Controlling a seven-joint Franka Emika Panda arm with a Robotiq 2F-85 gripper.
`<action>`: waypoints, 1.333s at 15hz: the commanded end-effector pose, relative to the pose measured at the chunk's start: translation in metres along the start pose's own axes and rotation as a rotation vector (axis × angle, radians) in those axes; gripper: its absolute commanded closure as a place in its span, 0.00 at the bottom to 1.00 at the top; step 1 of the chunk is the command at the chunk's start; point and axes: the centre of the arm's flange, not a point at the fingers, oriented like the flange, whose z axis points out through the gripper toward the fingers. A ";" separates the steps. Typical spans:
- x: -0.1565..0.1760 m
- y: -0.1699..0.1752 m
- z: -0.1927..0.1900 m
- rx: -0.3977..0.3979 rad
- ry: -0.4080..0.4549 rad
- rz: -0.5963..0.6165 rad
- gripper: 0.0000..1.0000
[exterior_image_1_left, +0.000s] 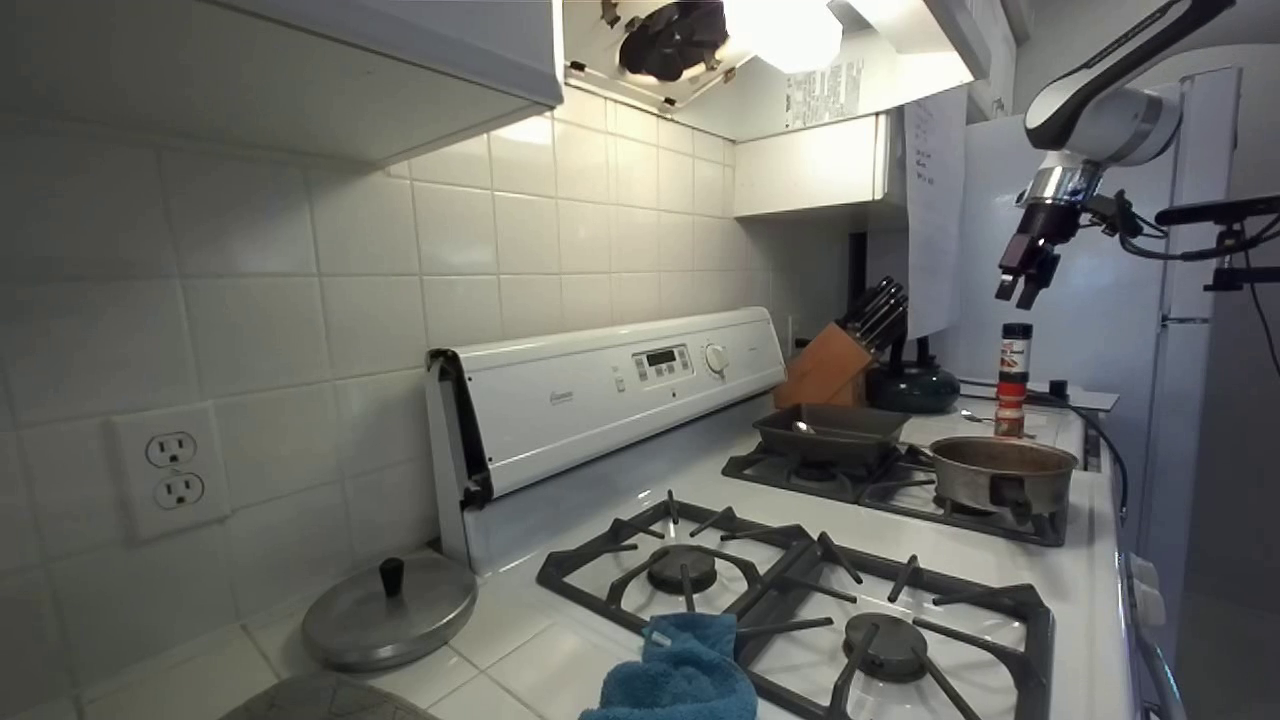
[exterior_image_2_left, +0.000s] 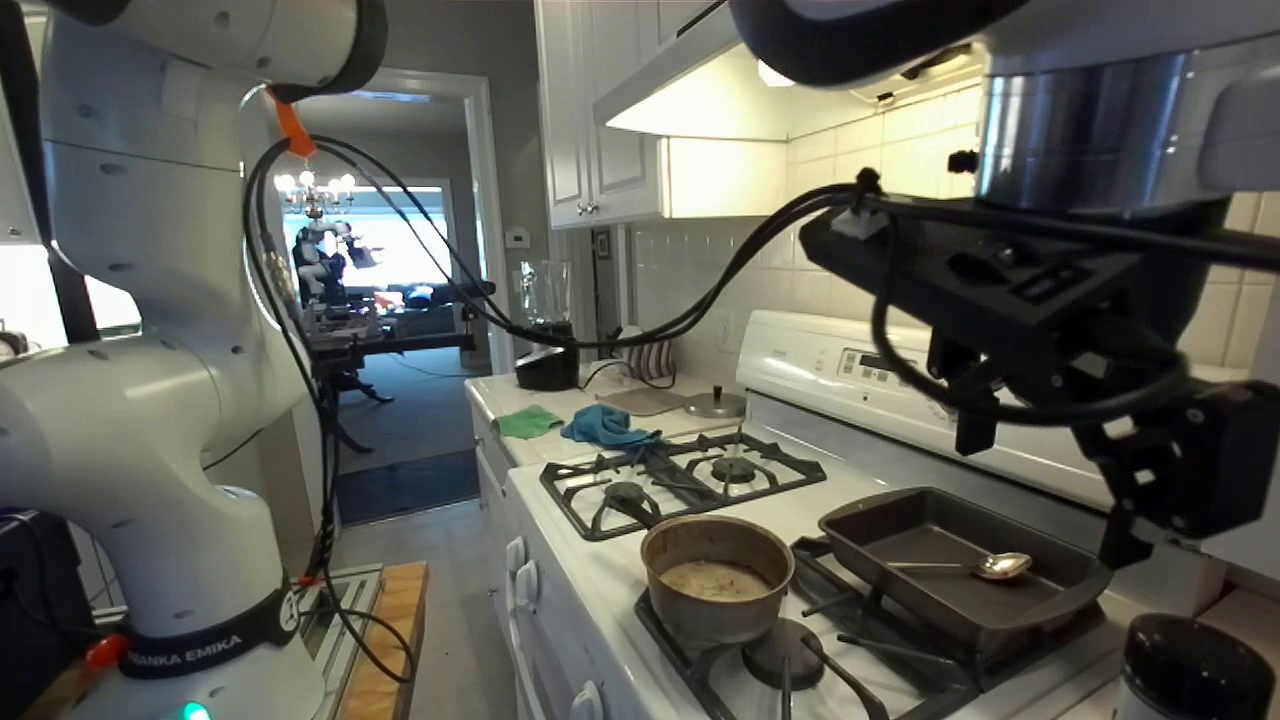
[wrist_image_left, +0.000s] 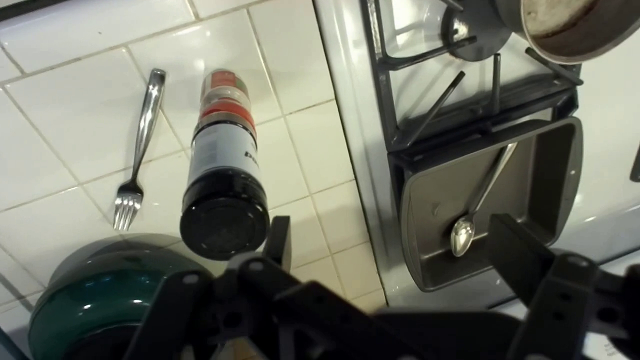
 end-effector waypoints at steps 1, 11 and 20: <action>-0.043 -0.024 -0.005 0.014 0.101 0.064 0.00; -0.100 -0.042 -0.015 0.047 0.142 0.281 0.00; -0.120 -0.045 -0.018 -0.112 0.099 0.351 0.00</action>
